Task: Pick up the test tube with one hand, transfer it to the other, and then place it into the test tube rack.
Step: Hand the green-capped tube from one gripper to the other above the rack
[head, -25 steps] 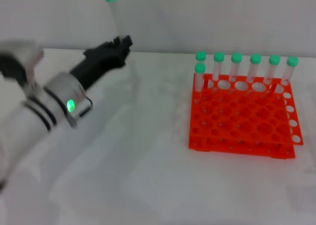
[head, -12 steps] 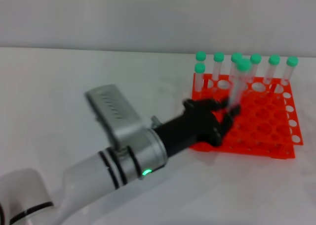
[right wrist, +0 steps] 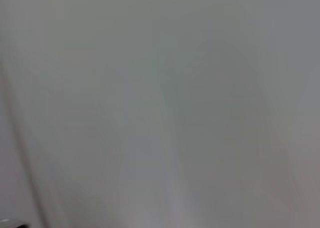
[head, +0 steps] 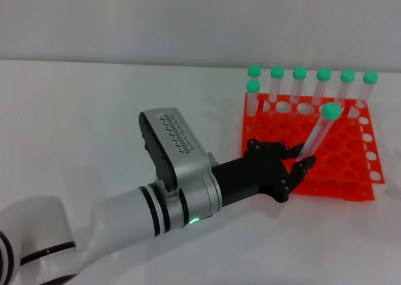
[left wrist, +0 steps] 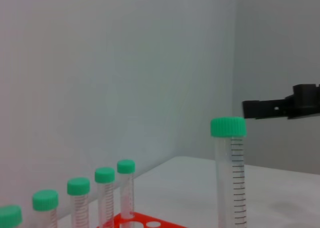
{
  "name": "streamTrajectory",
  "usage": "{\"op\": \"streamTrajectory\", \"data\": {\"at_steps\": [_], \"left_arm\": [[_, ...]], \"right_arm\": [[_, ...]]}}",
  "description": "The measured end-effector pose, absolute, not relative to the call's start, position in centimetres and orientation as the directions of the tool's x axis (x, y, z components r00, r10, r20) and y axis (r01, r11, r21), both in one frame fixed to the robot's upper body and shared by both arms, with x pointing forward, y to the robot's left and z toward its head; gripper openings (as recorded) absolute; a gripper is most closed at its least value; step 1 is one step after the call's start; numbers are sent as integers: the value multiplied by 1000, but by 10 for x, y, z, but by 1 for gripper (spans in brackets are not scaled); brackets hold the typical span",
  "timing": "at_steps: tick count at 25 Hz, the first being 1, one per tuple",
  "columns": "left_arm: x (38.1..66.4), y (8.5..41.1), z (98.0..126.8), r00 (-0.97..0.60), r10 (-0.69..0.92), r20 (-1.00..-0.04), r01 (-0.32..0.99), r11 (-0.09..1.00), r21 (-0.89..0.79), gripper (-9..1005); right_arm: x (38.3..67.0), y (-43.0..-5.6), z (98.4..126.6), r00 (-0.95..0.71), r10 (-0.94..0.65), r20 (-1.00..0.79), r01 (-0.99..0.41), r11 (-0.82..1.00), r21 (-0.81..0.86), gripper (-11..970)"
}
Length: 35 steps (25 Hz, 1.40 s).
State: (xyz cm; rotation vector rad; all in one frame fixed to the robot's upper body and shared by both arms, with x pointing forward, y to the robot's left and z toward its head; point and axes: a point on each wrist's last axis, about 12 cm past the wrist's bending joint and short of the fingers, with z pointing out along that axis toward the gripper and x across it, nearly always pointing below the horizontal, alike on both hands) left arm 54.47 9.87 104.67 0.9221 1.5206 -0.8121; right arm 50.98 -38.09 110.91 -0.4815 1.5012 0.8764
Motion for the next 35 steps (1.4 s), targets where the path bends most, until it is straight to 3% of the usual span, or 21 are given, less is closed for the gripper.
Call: {"op": "streamTrajectory", "data": {"at_steps": [10,27,35], "left_arm": [[546,97,1049,-19,138,-990,897,439,44,191],[541,100,1050,22,120,-992,906,418,71,192],[539,101,1048,17,122,-992,906,418,67,192]], "right_arm": [[547,-322,1113,-235,156,-959,-832,477,282,870],[548,-279,1106,-253,175,-952,-872,384,302,870],[548,-273,1105,-220,166,-961,-883,385,268,806]]}}
